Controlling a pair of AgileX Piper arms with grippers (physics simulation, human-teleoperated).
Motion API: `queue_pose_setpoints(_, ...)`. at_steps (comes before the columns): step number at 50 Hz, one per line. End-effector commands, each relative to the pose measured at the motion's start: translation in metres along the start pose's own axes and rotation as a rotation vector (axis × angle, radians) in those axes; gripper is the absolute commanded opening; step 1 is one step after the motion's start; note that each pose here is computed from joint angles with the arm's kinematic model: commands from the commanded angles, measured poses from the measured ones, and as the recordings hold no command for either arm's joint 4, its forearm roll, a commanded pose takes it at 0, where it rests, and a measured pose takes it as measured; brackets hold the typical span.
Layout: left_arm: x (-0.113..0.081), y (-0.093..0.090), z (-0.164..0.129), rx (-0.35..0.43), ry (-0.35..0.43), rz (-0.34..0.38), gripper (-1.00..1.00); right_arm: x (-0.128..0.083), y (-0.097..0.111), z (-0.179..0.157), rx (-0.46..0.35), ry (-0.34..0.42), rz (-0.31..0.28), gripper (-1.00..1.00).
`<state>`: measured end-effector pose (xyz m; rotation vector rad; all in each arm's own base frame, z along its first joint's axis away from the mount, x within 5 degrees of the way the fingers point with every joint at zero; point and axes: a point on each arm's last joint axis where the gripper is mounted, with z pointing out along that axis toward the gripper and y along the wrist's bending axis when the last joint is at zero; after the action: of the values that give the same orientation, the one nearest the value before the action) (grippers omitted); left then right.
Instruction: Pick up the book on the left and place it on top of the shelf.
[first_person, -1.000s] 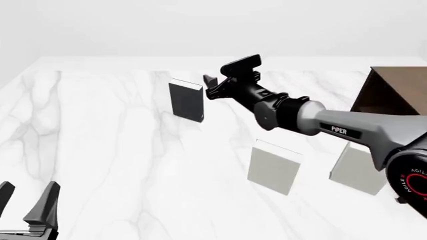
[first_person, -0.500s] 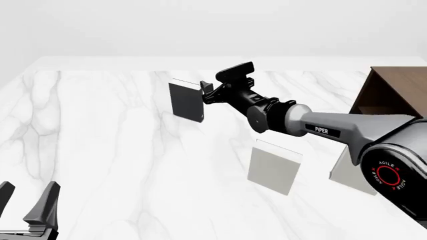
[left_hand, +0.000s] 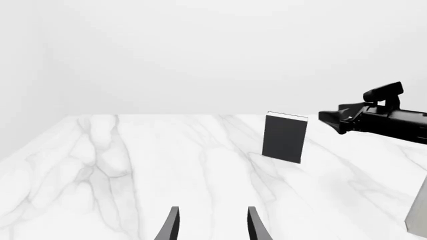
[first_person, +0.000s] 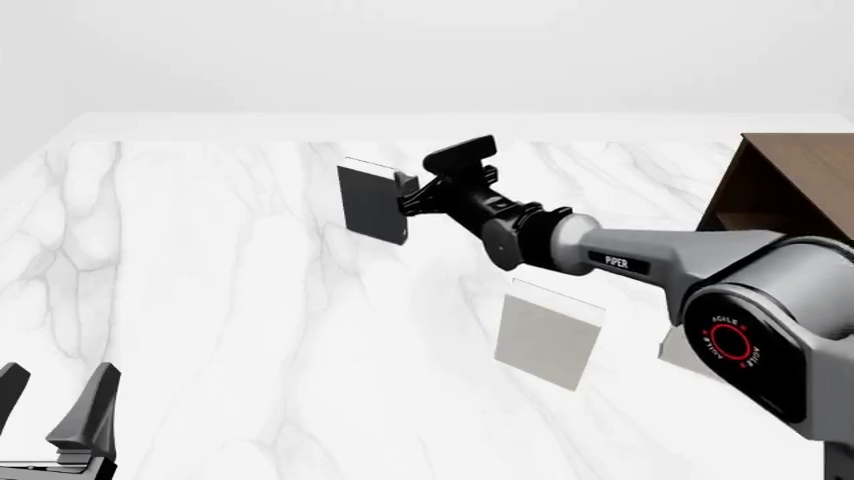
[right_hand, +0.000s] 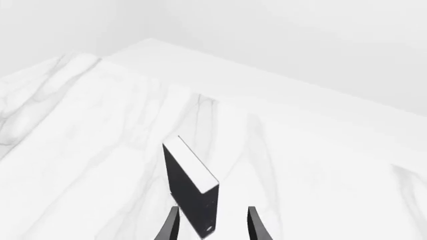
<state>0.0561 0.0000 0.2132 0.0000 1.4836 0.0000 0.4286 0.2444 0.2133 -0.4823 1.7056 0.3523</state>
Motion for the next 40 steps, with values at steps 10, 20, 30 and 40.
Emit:
queue_pose_setpoints(10, 0.0, 0.0, 0.0, 0.0, 0.0, 0.0, 1.0, 0.01, 0.003, 0.017, -0.006, 0.006, 0.003, 1.0)
queue_pose_setpoints(20, 0.0, 0.0, 0.0, 0.0, 0.0, 0.0, 1.0, 0.011, 0.008, 0.023, -0.014, 0.002, 0.009, 1.0)
queue_pose_setpoints(30, 0.0, 0.0, 0.0, 0.0, 0.0, 0.0, 1.0, 0.015, 0.011, 0.03, -0.02, 0.007, 0.012, 1.0)
queue_pose_setpoints(40, 0.0, 0.0, 0.0, 0.0, 0.0, 0.0, 1.0, 0.018, 0.011, 0.036, -0.02, 0.01, 0.014, 1.0)
